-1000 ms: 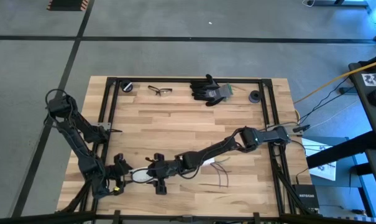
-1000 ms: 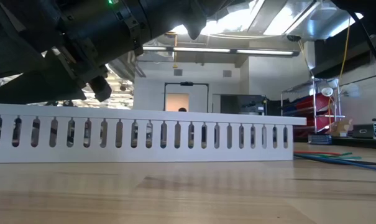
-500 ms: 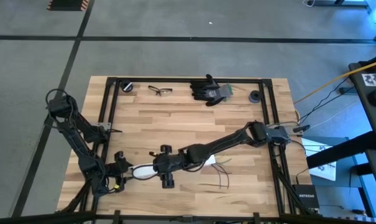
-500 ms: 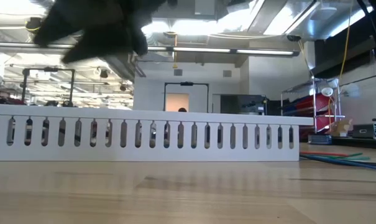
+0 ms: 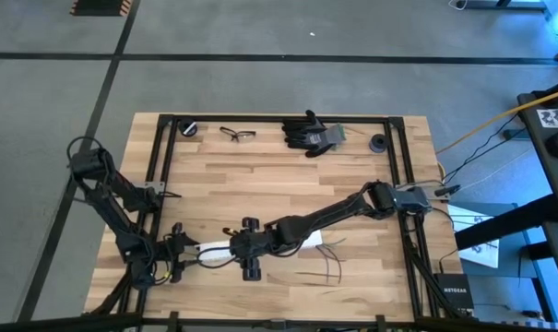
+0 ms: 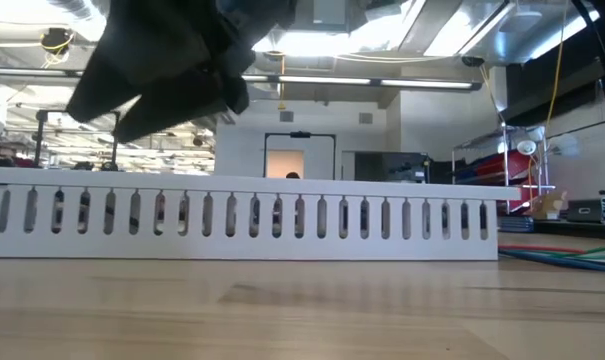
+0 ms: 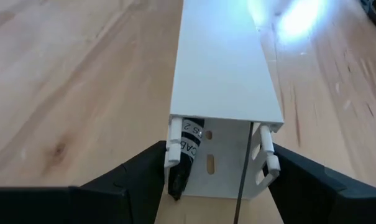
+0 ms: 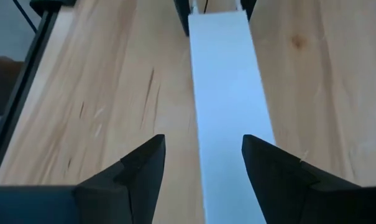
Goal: Ziptie cables
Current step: Close the cable duct
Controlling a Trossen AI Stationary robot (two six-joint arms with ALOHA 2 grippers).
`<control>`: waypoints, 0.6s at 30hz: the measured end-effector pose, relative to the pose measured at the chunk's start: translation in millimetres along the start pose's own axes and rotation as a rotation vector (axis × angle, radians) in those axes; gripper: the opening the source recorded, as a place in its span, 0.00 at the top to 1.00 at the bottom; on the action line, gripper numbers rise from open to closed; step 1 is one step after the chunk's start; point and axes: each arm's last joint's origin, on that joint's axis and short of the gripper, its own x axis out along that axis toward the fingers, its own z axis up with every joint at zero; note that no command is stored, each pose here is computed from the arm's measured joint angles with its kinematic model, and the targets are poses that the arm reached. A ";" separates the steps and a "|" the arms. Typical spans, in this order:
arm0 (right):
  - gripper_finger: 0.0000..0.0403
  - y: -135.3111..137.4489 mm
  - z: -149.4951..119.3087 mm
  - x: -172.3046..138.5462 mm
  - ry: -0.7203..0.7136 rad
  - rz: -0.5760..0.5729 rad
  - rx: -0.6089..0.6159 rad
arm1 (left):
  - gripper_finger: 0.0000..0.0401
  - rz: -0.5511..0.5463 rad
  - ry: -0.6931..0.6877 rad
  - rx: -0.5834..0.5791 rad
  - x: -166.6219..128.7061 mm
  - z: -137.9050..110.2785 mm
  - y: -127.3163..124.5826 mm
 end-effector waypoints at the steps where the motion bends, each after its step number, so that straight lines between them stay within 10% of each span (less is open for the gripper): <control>1: 0.50 -0.1 -2.4 3.3 0.011 0.004 0.007 | 0.41 -0.002 -0.012 -0.002 0.6 -1.0 0.8; 18: 0.50 -4.8 -17.9 28.0 0.008 -0.052 0.063 | 0.41 0.052 -0.112 0.051 12.7 -16.1 2.8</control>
